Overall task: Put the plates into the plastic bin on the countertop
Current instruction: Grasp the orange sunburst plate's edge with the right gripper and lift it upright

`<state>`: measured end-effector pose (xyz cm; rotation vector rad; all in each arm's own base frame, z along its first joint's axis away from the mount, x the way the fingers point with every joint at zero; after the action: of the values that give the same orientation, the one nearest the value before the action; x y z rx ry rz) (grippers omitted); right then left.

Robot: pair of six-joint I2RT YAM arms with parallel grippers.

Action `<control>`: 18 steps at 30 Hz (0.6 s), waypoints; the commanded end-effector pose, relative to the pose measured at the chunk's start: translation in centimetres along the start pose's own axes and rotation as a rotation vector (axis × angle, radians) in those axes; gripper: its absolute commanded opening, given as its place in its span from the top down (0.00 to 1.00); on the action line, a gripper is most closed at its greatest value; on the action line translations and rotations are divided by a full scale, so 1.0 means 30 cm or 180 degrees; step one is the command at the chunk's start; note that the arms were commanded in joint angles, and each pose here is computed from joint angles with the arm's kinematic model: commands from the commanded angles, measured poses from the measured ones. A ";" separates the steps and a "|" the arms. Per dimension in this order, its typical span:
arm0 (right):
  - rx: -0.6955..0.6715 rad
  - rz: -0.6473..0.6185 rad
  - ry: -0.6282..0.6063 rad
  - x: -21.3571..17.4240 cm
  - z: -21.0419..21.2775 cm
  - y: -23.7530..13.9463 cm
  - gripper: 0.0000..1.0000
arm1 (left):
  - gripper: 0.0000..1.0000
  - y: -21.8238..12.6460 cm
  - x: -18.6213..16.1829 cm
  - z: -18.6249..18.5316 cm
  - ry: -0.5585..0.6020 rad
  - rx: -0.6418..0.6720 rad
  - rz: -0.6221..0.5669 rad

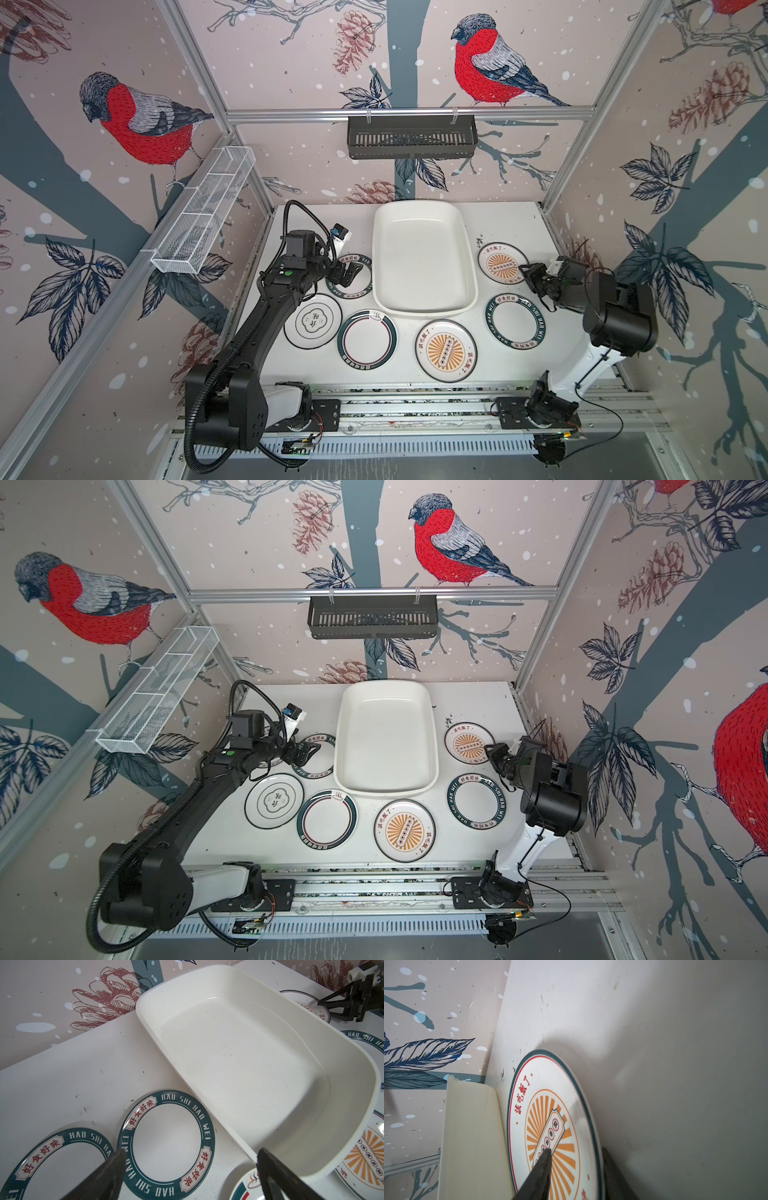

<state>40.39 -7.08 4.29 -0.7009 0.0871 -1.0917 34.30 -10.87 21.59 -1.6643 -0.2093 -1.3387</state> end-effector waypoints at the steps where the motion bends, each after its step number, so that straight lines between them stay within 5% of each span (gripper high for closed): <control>1: -0.0268 0.0123 0.0162 -0.041 -0.066 0.004 0.65 | 0.03 -0.004 0.005 -0.012 0.0016 -0.0053 -0.0037; 18: -0.0145 0.0142 0.0216 -0.047 -0.056 0.001 0.85 | 0.03 -0.027 0.009 -0.023 0.0019 -0.0037 -0.0090</control>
<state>39.92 -7.17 3.66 -0.7030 0.1108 -1.0949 33.58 -10.83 21.72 -1.6688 -0.2218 -1.3413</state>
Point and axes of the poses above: each gripper's point midway between its finger pads, its own y axis out along the fingers, its own z axis along the line the jaws close on, x = y × z, the point moved 2 cm from there along -y, back along the fingers, and after that the axes turned 5 degrees about y, right-handed, at the moved point
